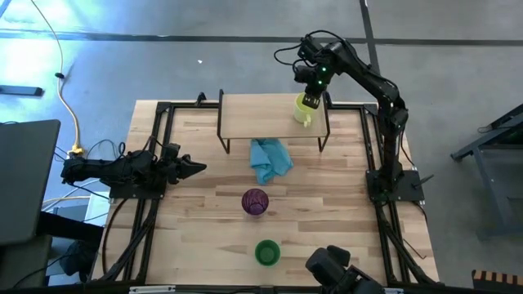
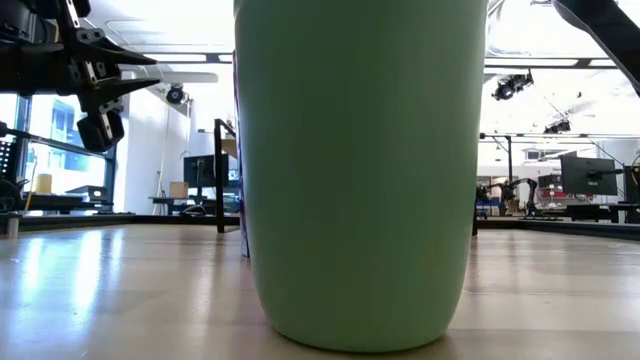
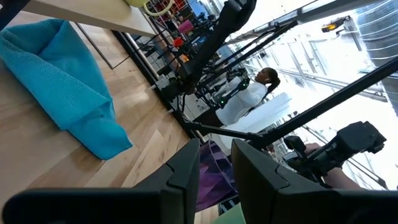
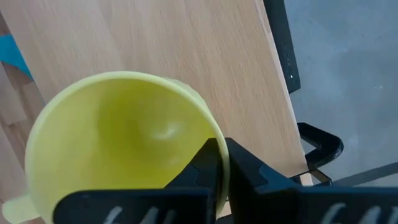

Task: Stack small to large cups/mugs on shelf
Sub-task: Put the light green mug on the shelf, then put the green cup on the shelf

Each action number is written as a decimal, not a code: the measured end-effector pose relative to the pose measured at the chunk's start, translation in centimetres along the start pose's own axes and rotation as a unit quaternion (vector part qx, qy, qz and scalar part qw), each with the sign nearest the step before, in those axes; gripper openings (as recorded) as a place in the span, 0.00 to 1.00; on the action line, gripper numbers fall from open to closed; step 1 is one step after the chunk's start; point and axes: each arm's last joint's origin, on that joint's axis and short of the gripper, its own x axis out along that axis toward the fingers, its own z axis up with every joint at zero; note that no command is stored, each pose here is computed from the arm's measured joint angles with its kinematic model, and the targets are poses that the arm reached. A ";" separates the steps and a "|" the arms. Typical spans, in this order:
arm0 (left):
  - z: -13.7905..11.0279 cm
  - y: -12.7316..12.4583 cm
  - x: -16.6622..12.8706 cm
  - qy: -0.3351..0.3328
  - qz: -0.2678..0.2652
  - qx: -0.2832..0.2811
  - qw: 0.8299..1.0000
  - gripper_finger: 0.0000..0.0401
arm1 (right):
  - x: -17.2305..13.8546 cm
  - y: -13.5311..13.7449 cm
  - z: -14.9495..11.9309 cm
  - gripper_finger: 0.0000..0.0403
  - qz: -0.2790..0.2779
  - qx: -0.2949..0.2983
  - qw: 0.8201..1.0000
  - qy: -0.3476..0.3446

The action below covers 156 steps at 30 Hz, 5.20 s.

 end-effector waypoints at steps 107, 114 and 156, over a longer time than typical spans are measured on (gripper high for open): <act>-3.0 -2.1 -1.0 0.261 -0.133 -0.134 0.947 0.21 | 2.9 35.7 -14.0 0.50 0.332 0.089 0.927 -0.153; -3.4 -2.1 -1.0 0.272 -0.125 -0.109 0.948 0.21 | 3.6 36.8 -14.1 0.49 0.349 0.144 0.909 -0.174; -3.7 -2.0 -0.8 0.293 -0.141 -0.055 0.944 0.21 | 9.1 45.0 -9.8 0.39 0.261 0.119 0.947 -0.147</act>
